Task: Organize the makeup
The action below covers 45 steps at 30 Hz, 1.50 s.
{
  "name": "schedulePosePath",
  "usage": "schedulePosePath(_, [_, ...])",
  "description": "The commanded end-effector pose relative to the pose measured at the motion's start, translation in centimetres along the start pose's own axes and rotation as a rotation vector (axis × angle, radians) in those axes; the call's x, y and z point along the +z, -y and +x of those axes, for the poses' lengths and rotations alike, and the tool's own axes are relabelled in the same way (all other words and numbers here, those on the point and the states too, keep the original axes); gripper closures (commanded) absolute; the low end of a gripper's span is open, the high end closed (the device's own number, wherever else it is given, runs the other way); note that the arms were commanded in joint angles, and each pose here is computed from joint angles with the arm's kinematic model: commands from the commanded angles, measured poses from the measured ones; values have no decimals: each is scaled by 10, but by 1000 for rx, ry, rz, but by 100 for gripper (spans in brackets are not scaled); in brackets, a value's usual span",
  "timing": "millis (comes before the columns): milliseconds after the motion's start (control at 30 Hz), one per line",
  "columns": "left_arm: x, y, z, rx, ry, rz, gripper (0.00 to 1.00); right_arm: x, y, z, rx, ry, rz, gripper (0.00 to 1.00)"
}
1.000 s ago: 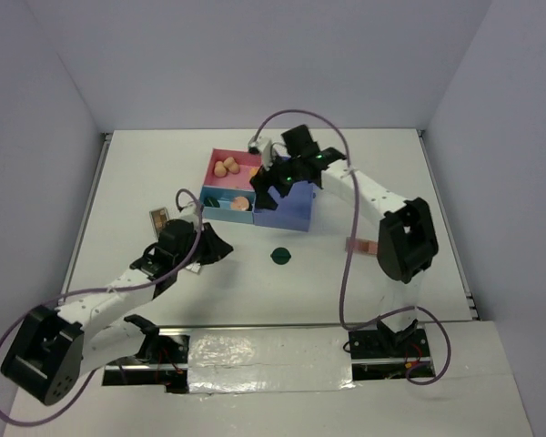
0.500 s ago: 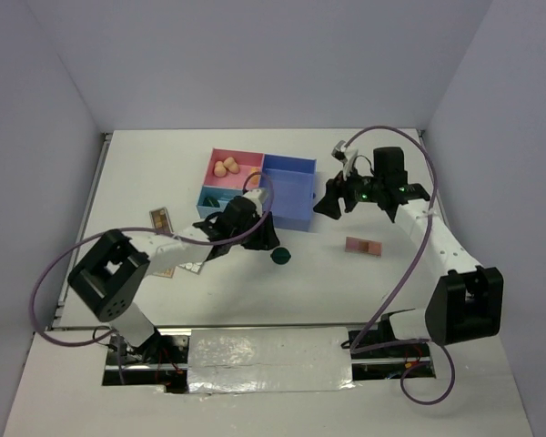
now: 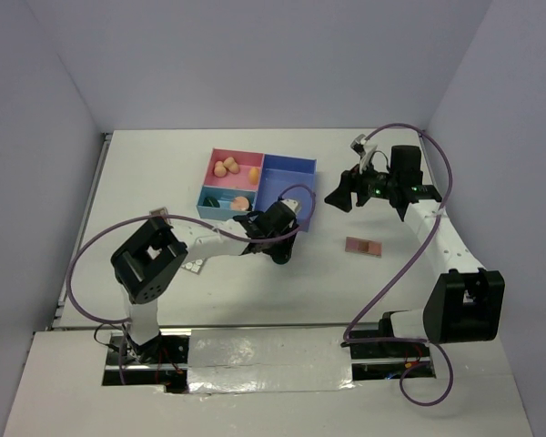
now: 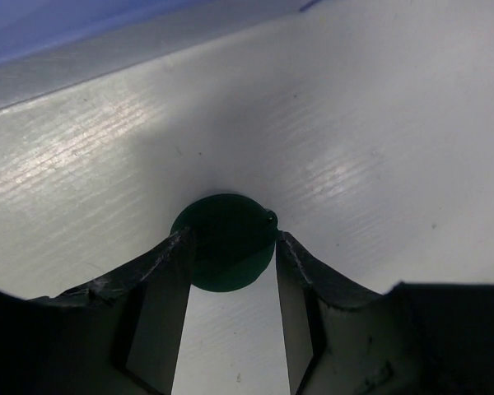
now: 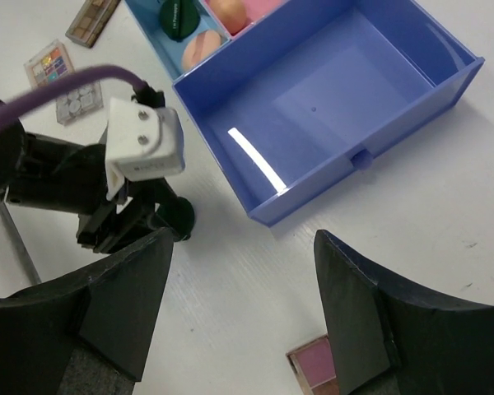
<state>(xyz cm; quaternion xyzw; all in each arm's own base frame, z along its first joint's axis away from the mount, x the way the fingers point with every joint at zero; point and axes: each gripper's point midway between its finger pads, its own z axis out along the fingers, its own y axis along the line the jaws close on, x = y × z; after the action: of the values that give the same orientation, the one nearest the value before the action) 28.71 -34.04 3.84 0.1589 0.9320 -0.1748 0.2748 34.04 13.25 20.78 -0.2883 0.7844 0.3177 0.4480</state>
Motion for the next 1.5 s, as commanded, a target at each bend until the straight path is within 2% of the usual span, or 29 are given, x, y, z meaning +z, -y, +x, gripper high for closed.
schedulePosePath(0, [2,-7,5,69,-29,-76,44,-2,-3,-16,-31,53,-19,23])
schedulePosePath(333, [15,-11,24,156,-102,-159,43,-6,-1,-15,-24,61,-8,23])
schedulePosePath(467, [21,-16,34,181,-130,-188,48,-6,-2,-16,-22,64,-10,23])
schedulePosePath(667, [22,-20,43,187,-142,-202,77,-6,-3,-16,-19,65,-13,23])
schedulePosePath(800, [19,-18,44,184,-136,-184,92,-11,8,-16,-3,68,17,23])
schedulePosePath(833, [20,-18,45,183,-137,-179,92,-11,8,-16,-1,68,19,23])
schedulePosePath(967, [6,-9,30,170,-89,-148,100,-13,8,-17,-5,69,25,22])
schedulePosePath(1100, [-16,0,7,152,-10,-112,100,-13,10,-15,-8,65,32,22])
schedulePosePath(1233, [-51,10,-30,84,120,-42,100,-13,11,-14,-10,60,37,22])
schedulePosePath(1467, [-98,-23,-78,-65,300,-5,100,-13,11,-14,-10,60,37,22])
